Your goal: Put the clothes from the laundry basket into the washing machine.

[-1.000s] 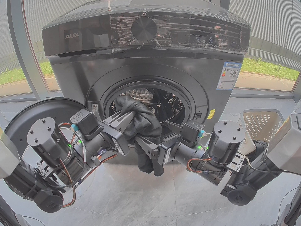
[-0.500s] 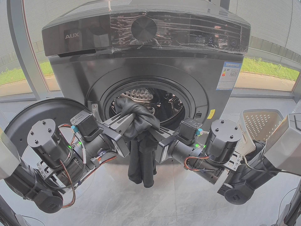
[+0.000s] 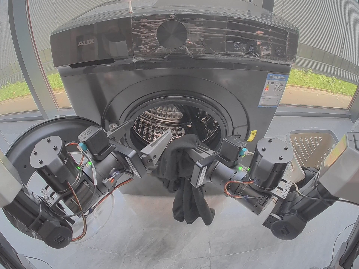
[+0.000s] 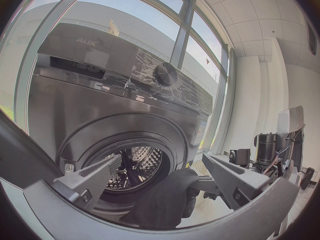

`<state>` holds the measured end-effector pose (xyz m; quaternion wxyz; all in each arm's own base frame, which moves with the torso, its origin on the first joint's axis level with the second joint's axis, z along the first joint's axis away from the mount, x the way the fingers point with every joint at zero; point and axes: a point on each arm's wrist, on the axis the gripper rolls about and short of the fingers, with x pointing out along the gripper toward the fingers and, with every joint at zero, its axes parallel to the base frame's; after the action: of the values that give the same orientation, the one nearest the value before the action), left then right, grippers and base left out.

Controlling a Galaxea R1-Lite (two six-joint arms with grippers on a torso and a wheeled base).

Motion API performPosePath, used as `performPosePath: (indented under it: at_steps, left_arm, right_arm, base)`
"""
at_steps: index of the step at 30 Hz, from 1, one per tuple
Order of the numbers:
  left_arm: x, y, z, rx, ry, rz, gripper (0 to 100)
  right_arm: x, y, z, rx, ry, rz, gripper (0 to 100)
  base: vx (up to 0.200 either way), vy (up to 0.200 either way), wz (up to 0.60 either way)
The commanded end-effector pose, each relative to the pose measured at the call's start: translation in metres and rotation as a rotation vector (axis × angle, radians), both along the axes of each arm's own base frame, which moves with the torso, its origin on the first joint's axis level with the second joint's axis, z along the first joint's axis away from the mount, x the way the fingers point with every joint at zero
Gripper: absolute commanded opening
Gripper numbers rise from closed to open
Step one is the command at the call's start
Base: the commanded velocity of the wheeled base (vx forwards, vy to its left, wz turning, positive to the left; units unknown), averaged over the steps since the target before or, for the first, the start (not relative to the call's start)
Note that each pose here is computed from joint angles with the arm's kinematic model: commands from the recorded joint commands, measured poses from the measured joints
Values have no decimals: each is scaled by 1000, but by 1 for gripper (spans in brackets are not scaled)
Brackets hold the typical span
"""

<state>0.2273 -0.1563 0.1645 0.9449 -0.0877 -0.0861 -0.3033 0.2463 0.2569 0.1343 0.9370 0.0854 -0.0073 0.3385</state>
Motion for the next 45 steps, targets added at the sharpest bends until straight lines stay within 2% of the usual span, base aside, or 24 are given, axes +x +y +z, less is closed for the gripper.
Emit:
performPosePath:
  at_steps: [1,10,16,22,28,37,45]
  left_arm:
    - [1,1,1,-4,-5,4,100]
    - [1,2,-2,6,7,9,100]
    - [4,18,-12,40,40,11,100]
    - [-1,30,-38,111,136,-44,100]
    - [6,30,-51,138,180,-26,100]
    - [18,32,-82,195,281,0,100]
    - [26,33,-94,211,310,7,100]
  right_arm:
    - [1,-4,5,10,-9,-10,0]
    - [6,-12,12,25,-21,-38,0]
    - [6,-26,29,52,-52,-62,0]
    - [4,-30,32,46,-48,-59,0]
    - [4,-29,32,45,-49,-58,0]
    - [-3,-30,34,47,-51,-41,0]
    - [-5,-29,32,39,-45,-33,0]
  base:
    - [0,0,0]
    - [0,0,0]
    - [0,0,0]
    - [0,0,0]
    - [0,0,0]
    - [0,0,0]
    - [0,0,0]
